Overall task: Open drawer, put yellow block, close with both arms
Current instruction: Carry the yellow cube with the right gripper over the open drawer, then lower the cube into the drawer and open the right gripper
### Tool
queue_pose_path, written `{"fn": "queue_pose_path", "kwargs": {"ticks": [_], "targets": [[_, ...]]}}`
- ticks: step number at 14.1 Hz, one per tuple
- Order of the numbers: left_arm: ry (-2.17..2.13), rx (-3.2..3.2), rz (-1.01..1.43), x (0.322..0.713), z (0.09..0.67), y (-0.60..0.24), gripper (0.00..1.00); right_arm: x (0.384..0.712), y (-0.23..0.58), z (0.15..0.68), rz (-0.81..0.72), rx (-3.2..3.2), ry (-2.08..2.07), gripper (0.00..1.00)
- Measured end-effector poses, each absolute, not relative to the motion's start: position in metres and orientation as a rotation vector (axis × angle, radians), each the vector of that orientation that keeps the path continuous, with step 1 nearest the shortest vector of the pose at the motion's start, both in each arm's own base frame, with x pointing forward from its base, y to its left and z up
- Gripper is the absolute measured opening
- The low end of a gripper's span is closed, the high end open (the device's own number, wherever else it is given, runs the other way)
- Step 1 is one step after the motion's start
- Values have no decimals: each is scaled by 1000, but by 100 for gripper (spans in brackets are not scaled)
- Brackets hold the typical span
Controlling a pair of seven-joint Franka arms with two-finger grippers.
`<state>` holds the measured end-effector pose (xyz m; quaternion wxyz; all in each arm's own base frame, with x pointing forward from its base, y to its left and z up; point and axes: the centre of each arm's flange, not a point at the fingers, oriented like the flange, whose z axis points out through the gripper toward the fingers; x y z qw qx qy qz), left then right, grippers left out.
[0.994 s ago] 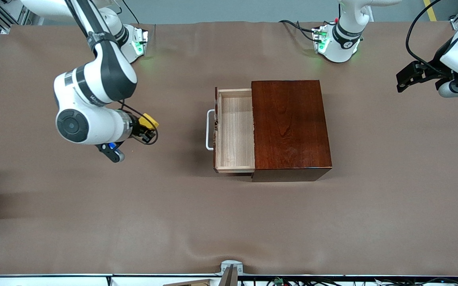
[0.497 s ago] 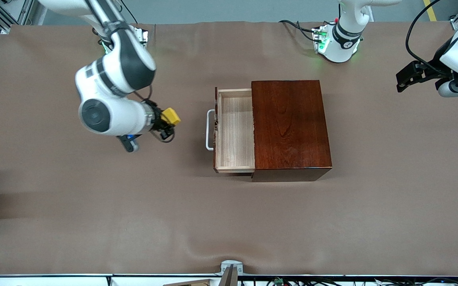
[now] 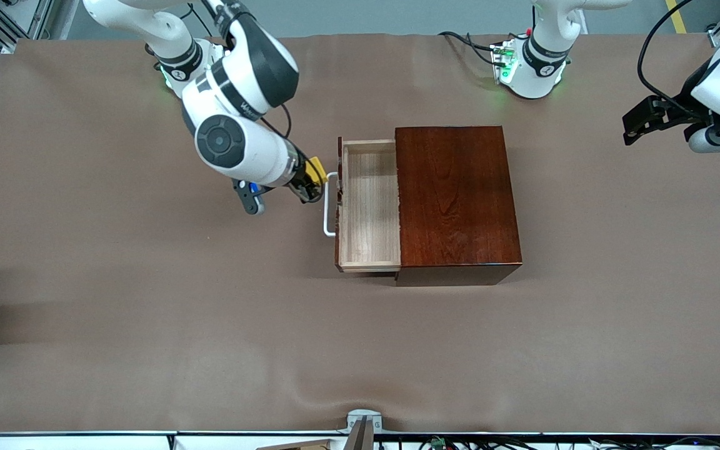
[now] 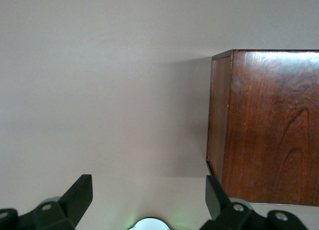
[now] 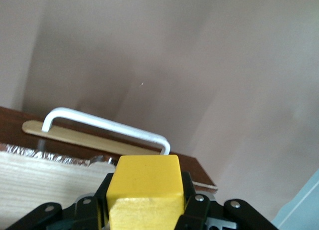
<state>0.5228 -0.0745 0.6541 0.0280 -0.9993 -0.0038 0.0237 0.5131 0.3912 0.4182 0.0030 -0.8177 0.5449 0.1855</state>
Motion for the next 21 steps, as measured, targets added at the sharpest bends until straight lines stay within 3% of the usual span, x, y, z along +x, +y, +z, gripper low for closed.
{"fn": "queue_pose_path", "kwargs": {"ticks": [7,21], "targets": [[-14,-3085,73,523,654,-74,100,495,440,408,517,-2414,1849,56],[-16,-3084,81,523,653,-73,100,486,486,316,459,-2302,1995,56]]}}
